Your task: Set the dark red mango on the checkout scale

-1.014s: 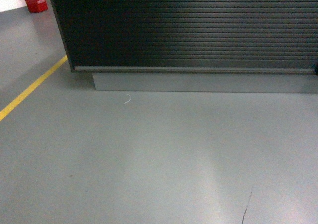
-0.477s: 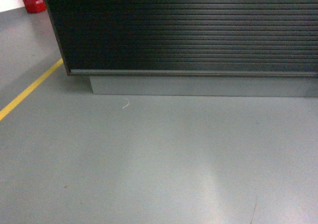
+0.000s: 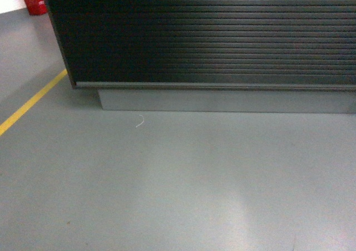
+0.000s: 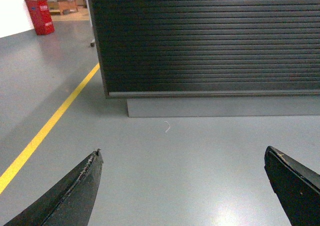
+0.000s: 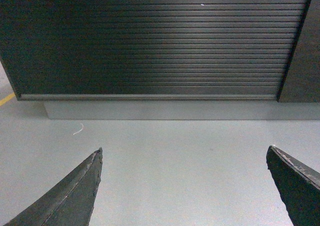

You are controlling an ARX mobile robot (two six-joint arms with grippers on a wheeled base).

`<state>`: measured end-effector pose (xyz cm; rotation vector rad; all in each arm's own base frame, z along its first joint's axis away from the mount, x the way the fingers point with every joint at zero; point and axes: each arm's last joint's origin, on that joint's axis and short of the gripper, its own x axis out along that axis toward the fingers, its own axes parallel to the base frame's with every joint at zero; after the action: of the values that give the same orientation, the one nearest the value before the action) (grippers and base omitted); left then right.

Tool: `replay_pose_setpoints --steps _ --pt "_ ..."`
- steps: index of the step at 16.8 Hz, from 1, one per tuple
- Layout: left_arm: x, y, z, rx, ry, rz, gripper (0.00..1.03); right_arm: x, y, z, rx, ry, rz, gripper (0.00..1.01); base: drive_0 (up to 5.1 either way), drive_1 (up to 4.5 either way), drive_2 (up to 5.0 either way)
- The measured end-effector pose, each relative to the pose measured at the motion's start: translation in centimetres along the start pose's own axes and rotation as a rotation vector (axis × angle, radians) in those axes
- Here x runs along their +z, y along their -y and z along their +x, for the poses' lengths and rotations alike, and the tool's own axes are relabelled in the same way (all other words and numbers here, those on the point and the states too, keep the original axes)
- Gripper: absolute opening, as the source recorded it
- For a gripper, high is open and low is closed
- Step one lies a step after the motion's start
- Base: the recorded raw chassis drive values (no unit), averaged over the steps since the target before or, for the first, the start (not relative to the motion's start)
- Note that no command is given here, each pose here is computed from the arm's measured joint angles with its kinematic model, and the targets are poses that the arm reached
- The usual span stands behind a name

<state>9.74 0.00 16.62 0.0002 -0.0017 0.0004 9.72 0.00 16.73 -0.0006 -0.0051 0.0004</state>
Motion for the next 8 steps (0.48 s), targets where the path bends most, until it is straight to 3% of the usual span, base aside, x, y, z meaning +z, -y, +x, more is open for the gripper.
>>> replay_pose_setpoints --steps 8 --pt "0.00 0.00 0.00 0.000 0.000 0.000 0.98 0.00 0.00 0.00 0.000 0.000 0.000 0.98 0.0 1.86 -1.8"
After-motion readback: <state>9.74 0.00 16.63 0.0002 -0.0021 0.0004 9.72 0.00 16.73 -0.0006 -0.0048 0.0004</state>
